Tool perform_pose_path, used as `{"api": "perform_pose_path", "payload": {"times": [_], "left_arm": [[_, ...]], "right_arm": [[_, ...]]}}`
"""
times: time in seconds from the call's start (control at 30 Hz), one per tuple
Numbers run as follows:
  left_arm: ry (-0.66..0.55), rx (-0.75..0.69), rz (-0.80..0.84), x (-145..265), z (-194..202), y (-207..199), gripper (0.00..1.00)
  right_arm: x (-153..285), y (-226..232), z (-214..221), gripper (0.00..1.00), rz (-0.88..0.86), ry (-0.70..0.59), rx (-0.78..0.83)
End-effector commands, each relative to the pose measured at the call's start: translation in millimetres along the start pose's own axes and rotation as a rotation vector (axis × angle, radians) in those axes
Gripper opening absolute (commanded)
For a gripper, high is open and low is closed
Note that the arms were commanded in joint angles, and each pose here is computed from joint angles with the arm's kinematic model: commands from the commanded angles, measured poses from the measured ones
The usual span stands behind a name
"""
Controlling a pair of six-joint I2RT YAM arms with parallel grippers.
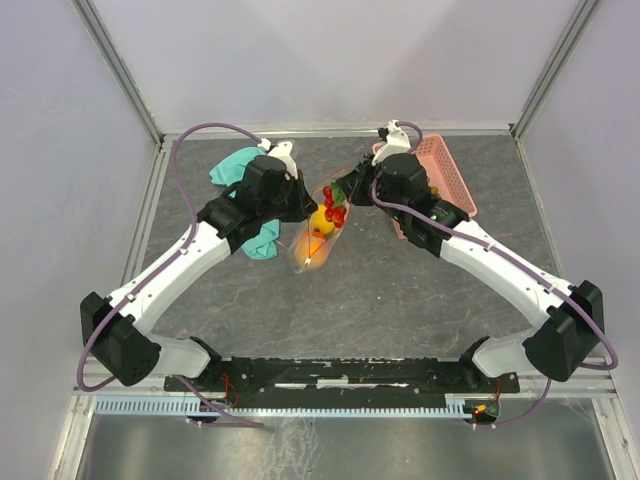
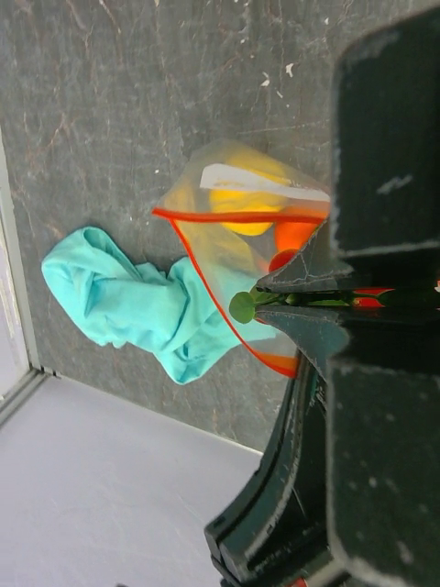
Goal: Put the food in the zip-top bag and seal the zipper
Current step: Place the fake fruit in the zipper food storage bag.
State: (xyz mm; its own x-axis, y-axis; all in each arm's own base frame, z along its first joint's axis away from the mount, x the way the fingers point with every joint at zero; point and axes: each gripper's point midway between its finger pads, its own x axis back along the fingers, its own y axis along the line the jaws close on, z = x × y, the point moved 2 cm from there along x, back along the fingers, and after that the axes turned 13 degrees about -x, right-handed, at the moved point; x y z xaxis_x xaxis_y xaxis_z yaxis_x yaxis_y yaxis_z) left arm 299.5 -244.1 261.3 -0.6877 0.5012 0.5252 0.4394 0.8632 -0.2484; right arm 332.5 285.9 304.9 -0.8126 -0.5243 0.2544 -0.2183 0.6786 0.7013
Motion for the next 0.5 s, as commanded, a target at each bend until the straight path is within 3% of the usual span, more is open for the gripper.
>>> {"api": "perform_pose_path", "payload": {"times": [0.0, 0.47], "left_arm": [[-0.068, 0.033, 0.042, 2.1, -21.5, -10.9, 0.03], [-0.074, 0.025, 0.030, 6.1, -20.7, -8.2, 0.03]], "right_arm": [[-7.1, -4.4, -12.1, 0.07, 0.055, -0.078, -0.031], [-21.1, 9.4, -22.5, 0.46, 0.034, -0.083, 0.014]]}}
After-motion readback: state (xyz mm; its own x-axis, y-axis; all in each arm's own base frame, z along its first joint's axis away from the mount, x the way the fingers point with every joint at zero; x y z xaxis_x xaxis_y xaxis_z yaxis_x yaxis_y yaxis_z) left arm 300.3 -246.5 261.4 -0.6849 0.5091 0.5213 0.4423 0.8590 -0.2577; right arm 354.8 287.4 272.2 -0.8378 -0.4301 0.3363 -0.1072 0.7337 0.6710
